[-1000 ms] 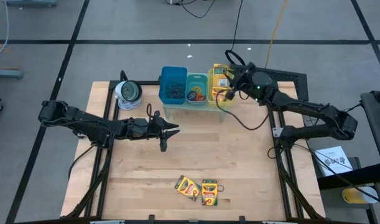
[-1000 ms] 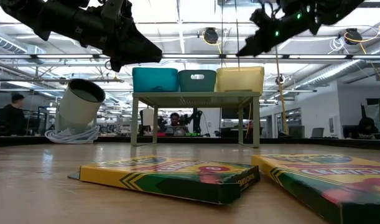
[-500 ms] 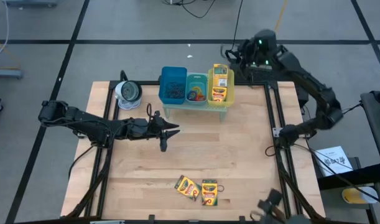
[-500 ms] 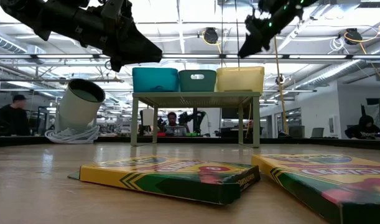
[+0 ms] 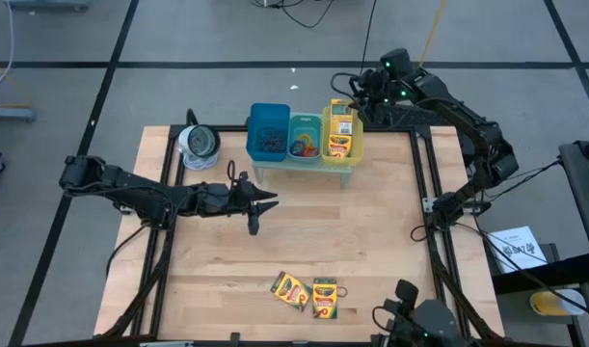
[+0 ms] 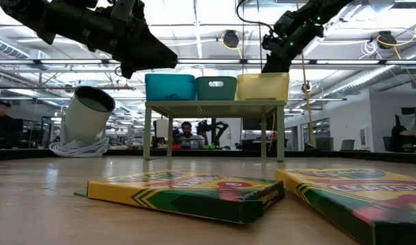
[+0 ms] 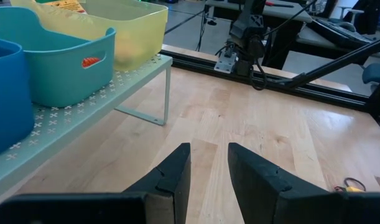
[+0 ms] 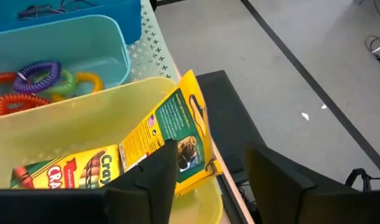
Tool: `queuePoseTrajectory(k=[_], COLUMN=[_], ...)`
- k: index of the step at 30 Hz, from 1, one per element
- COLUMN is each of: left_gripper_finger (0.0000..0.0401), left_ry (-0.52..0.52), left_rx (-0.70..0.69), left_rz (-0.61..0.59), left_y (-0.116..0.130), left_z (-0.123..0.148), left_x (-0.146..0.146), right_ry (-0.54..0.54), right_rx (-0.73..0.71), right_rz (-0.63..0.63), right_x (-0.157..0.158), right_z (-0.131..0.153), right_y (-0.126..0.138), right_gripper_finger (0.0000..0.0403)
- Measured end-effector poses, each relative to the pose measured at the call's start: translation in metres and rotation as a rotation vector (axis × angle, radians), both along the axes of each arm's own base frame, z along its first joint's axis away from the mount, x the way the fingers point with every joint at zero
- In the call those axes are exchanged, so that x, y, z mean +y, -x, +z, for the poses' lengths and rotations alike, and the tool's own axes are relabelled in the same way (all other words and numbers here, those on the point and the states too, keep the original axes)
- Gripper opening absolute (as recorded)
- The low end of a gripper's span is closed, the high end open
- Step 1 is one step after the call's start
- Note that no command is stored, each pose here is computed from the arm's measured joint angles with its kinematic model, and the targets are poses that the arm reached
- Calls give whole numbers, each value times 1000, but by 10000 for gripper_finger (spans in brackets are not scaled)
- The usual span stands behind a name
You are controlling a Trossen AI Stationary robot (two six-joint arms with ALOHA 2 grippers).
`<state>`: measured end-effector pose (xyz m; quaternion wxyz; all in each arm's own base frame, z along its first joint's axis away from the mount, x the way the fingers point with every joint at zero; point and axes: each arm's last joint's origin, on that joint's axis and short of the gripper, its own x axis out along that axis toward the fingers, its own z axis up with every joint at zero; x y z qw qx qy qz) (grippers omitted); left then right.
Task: Pick & Place Office Desk Supplies
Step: Put the yellow crayon box into the yellow bin on the shelf
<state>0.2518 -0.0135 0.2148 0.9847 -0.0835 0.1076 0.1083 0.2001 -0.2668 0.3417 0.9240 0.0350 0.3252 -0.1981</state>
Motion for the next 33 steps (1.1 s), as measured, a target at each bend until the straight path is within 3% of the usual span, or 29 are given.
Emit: queuePoseTrajectory(k=[10,24,33], left_gripper_finger=[118,118,118], left_ry=[0,0,0], left_rx=[0,0,0], left_rz=[0,0,0], left_y=[0,0,0], left_z=[0,0,0], left_x=[0,0,0], right_ry=[8,23,63], right_rx=[-6,7,14], right_rz=[1,22,47], right_x=[-1,-1,-2], right_z=[0,-18,-17], right_y=[-1,-4,-4], right_gripper_finger=[93,74,15])
